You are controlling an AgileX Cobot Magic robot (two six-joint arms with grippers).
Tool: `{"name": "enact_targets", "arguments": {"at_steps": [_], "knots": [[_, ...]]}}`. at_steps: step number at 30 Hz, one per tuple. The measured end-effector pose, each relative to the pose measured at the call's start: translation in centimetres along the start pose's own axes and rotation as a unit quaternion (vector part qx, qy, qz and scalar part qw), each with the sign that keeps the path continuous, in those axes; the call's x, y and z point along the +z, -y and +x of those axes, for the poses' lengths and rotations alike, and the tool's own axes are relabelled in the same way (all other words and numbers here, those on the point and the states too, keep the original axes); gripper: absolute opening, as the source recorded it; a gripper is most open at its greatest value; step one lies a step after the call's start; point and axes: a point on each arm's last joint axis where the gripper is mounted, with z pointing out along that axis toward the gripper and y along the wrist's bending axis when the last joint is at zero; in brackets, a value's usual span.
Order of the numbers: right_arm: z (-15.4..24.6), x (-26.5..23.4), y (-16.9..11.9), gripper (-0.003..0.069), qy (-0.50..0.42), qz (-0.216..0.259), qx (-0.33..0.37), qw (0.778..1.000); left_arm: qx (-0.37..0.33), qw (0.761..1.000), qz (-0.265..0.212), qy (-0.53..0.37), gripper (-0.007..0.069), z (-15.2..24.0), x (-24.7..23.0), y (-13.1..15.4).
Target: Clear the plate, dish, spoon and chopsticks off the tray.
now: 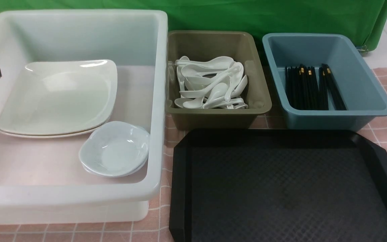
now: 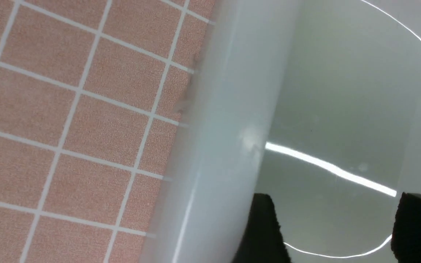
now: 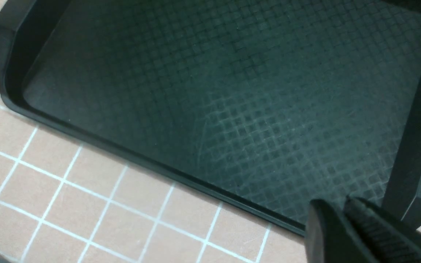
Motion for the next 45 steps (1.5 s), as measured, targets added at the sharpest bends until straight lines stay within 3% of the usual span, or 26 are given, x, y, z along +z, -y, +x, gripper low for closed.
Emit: {"name": "enact_targets", "arguments": {"at_steps": [3,4,6,7,8,10,11,16,20,23,26,29,32,45], "knots": [[0.0,0.0,0.0,0.0125,-0.001,0.000,0.000,1.000,-0.003,1.000,-0.001,-0.001,0.0358,-0.2,-0.4,0.1],[-0.1,-0.5,0.0,0.0113,-0.004,0.000,-0.001,1.000,-0.005,1.000,0.002,0.002,0.0246,-0.5,-1.2,0.6],[-0.4,-1.4,0.0,0.0084,-0.009,0.000,-0.001,1.000,0.002,1.000,0.005,0.011,0.0140,-0.7,-2.0,1.3],[-0.4,-1.5,0.0,0.0078,-0.009,0.000,-0.001,1.000,0.005,1.000,0.006,0.015,0.0127,-0.8,-2.4,1.6],[-0.7,-2.7,0.1,0.0034,-0.014,0.002,-0.002,1.000,0.017,0.999,0.015,0.030,0.0052,-1.1,-3.7,2.8],[-1.1,-4.0,0.1,0.0030,-0.015,0.006,-0.003,1.000,0.033,0.998,0.030,0.043,0.0019,-1.0,-5.1,4.6],[-1.3,-5.7,0.2,0.0030,-0.004,0.012,-0.004,1.000,0.057,0.996,0.051,0.050,0.0000,-0.6,-6.8,7.2],[0.0,-8.4,0.2,0.0030,0.057,0.015,-0.002,0.998,0.111,0.990,0.074,0.037,-0.0007,1.3,-8.7,11.6],[4.0,-9.9,0.1,0.0030,0.156,0.017,-0.001,0.988,0.184,0.979,0.079,0.032,-0.0007,3.6,-10.0,16.4],[5.7,-9.1,0.0,0.0030,0.241,0.017,-0.002,0.970,0.216,0.972,0.082,0.035,-0.0007,4.8,-10.6,18.4],[6.4,-6.4,-0.1,0.0030,0.359,0.019,-0.005,0.933,0.249,0.963,0.094,0.032,-0.0005,6.2,-11.1,20.7],[6.3,-4.2,-0.1,0.0030,0.421,0.021,-0.009,0.907,0.261,0.960,0.100,0.027,-0.0005,6.8,-11.0,21.6],[6.4,-2.5,-0.1,0.0032,0.440,0.020,-0.009,0.898,0.266,0.958,0.102,0.025,-0.0003,7.1,-11.0,22.0],[7.6,0.6,-0.1,0.0043,0.396,0.018,-0.008,0.918,0.259,0.959,0.114,0.022,-0.0003,7.2,-11.0,22.3]]}}
